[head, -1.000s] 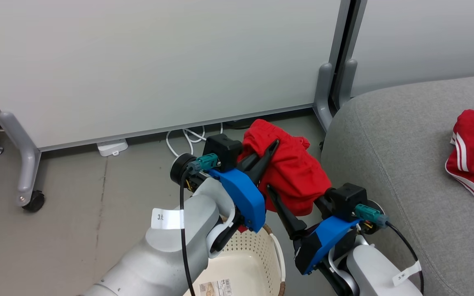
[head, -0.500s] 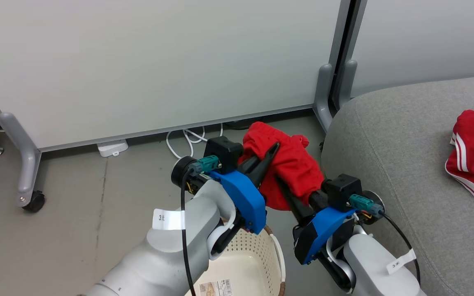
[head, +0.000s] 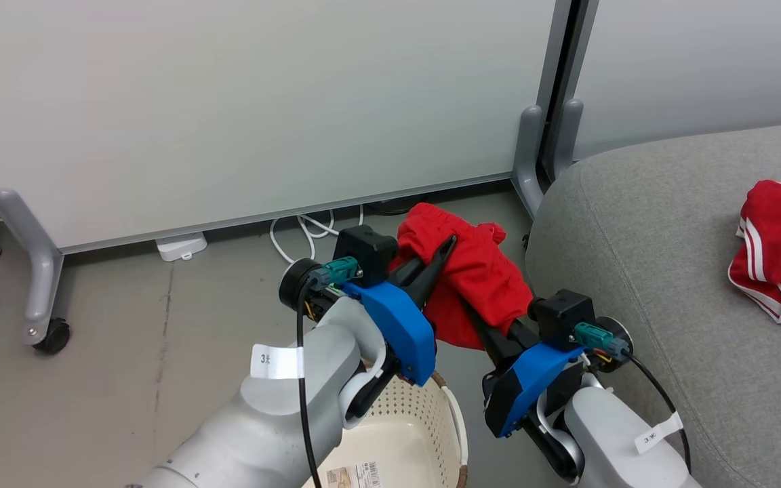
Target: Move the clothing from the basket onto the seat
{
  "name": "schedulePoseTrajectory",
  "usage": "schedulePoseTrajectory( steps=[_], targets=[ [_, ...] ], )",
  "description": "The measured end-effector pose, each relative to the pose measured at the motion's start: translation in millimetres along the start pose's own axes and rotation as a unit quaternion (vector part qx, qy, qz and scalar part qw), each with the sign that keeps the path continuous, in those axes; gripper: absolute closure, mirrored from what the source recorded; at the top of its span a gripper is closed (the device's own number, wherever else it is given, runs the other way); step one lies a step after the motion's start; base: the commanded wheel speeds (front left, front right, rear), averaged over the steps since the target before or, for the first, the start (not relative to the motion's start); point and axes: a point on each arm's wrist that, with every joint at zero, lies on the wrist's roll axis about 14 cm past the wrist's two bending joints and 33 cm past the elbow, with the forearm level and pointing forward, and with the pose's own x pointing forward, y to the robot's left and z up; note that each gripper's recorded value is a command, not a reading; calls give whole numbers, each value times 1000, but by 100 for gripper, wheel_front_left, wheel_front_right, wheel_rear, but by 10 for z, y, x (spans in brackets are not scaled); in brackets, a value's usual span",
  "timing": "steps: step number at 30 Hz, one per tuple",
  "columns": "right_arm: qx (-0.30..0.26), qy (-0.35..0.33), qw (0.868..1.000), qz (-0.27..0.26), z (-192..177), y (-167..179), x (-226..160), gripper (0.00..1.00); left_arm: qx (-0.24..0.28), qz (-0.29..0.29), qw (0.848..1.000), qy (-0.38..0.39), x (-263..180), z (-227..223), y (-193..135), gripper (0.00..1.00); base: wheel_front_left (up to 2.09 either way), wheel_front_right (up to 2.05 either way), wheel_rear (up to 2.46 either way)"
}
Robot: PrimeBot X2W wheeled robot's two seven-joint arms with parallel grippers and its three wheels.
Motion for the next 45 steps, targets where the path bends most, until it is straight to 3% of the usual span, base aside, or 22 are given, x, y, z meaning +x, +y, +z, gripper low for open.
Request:
schedulePoseTrajectory(
  steps=[5, 6, 9, 10, 11, 30, 45],
  targets=[
    [-1, 1, 1000, -1, -10, -3, -4, 100, -2, 3, 1000, 2, -5, -13, 15, 100, 0, 0, 0],
    [-1, 1, 1000, -1, -12, -4, -5, 100, -3, 3, 1000, 2, -6, -16, 16, 96, 0, 0, 0],
    [-1, 1, 1000, -1, -15, -5, -6, 100, -4, 2, 1000, 4, -7, -28, 6, 51, 0, 0, 0],
    [-1, 2, 1000, -1, -16, -5, -7, 100, -3, 1, 1000, 5, -8, -34, 2, 7, 0, 0, 0],
    [-1, 2, 1000, -1, -16, -5, -8, 100, -1, 1, 1000, 7, -9, -41, 1, 0, 0, 0, 0],
    [4, -4, 1000, -1, 2, 0, 14, 100, 10, 34, 999, -13, -87, 44, 196, 0, 0, 0, 0],
    [1, -5, 1000, -9, -15, -61, -17, 100, 1, 103, 994, -48, -739, -253, 492, 0, 0, 0, 0]
  ],
)
